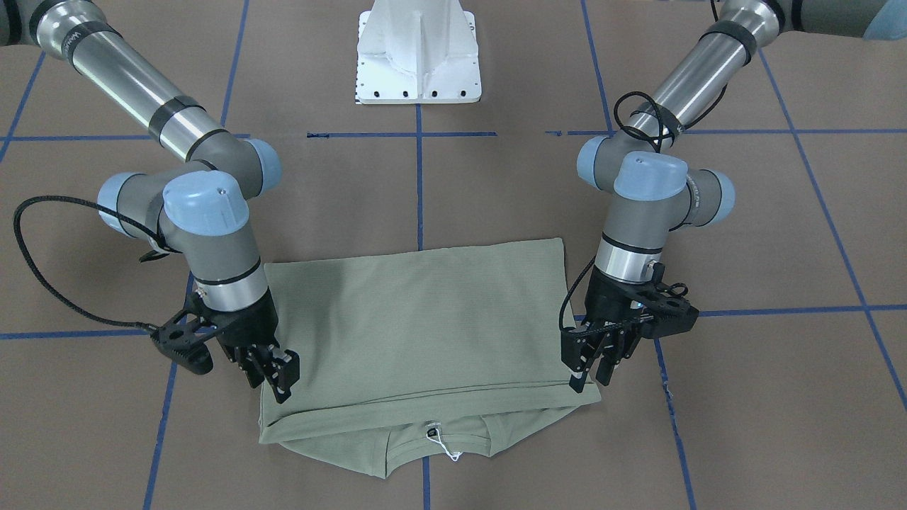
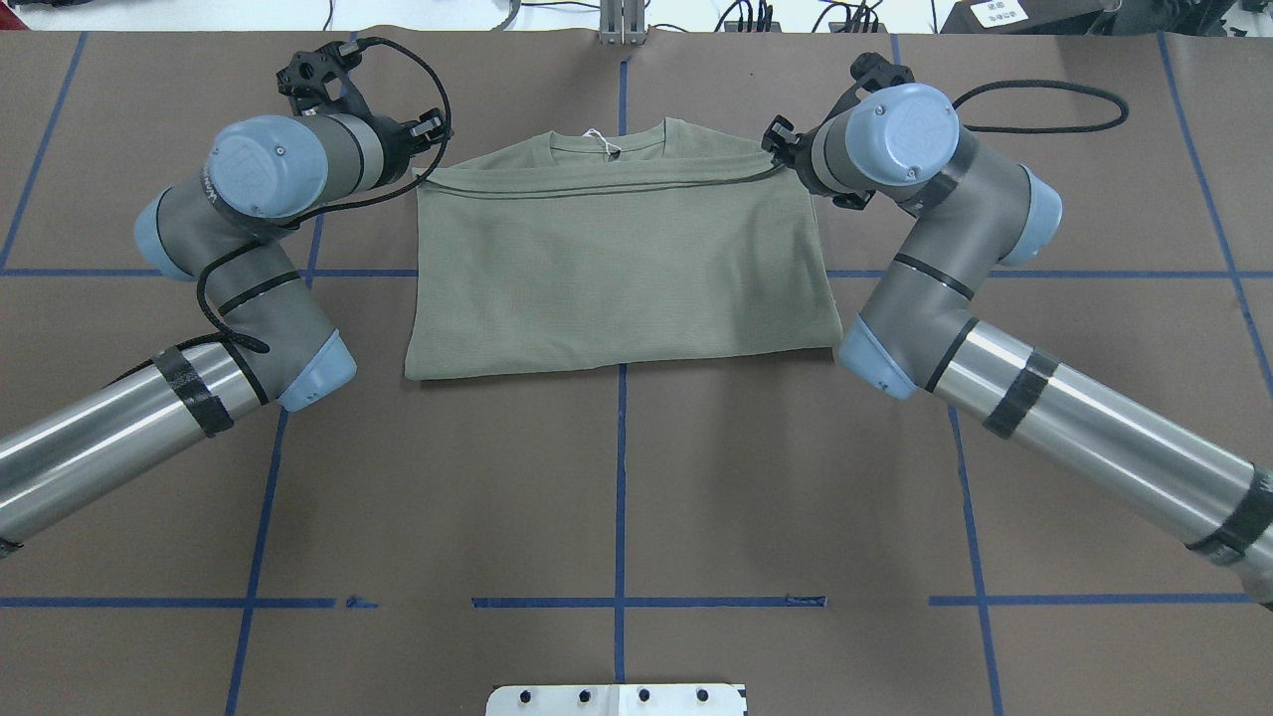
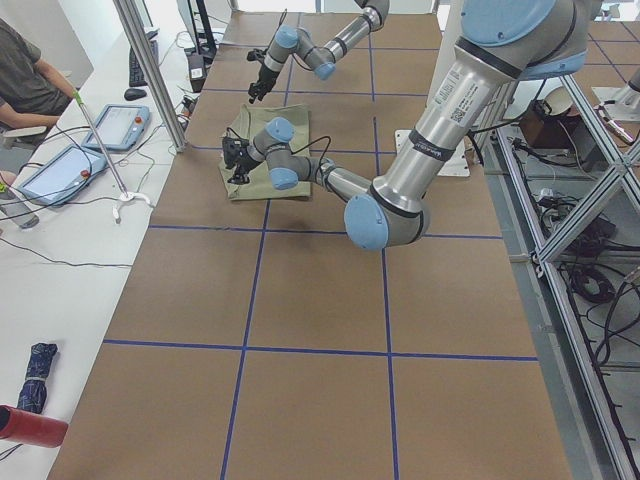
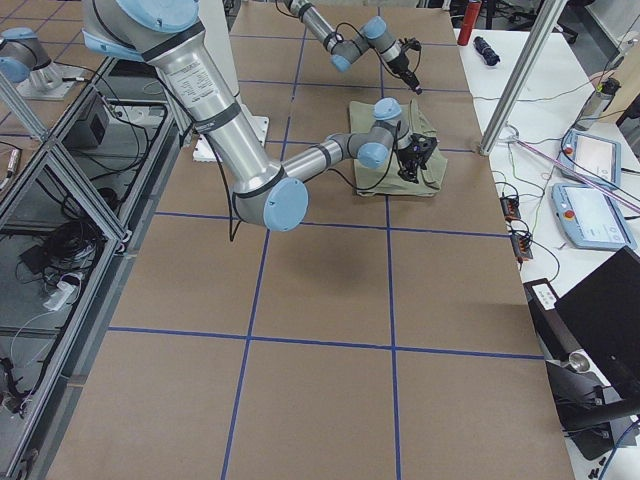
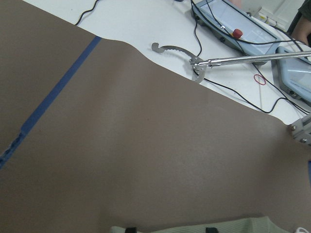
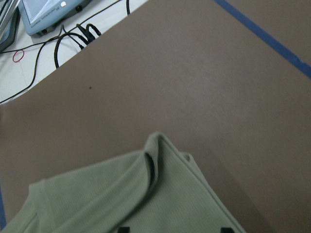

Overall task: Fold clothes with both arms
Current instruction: 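Move the right gripper to the folded shirt's side edge and grasp it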

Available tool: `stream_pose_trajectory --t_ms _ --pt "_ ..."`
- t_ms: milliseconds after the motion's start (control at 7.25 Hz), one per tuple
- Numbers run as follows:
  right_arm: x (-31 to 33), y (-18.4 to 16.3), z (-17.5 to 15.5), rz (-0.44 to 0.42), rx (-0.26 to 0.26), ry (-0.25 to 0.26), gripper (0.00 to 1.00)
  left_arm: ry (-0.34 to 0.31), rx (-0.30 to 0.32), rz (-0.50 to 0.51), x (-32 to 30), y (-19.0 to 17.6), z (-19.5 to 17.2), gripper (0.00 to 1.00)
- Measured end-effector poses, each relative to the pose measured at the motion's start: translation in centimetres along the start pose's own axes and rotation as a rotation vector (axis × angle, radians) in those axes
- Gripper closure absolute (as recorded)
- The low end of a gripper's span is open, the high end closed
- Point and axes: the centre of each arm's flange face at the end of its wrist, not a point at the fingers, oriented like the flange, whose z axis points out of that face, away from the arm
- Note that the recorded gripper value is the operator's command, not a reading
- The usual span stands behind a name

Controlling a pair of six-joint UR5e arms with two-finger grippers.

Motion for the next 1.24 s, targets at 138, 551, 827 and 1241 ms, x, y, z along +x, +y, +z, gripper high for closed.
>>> stream_pose_trajectory --t_ms 138,551,827,1241 --pt "2.6 3.0 -2.2 0.045 -0.046 -0.020 0.21 0.006 0.000 -0.001 0.1 0.0 -0.2 0.43" --pt "9.6 7.6 -5.3 0.062 -0.099 -0.002 0.24 0.004 0.000 0.000 -0.2 0.0 -0.2 0.43" --pt "10.1 8.0 -4.9 0.055 -0.093 0.010 0.28 0.003 -0.001 0.000 -0.3 0.1 -0.2 0.43" --pt "10.9 8.1 -3.6 0.048 -0.077 0.034 0.79 0.002 -0.001 -0.001 -0.4 0.1 -0.2 0.43"
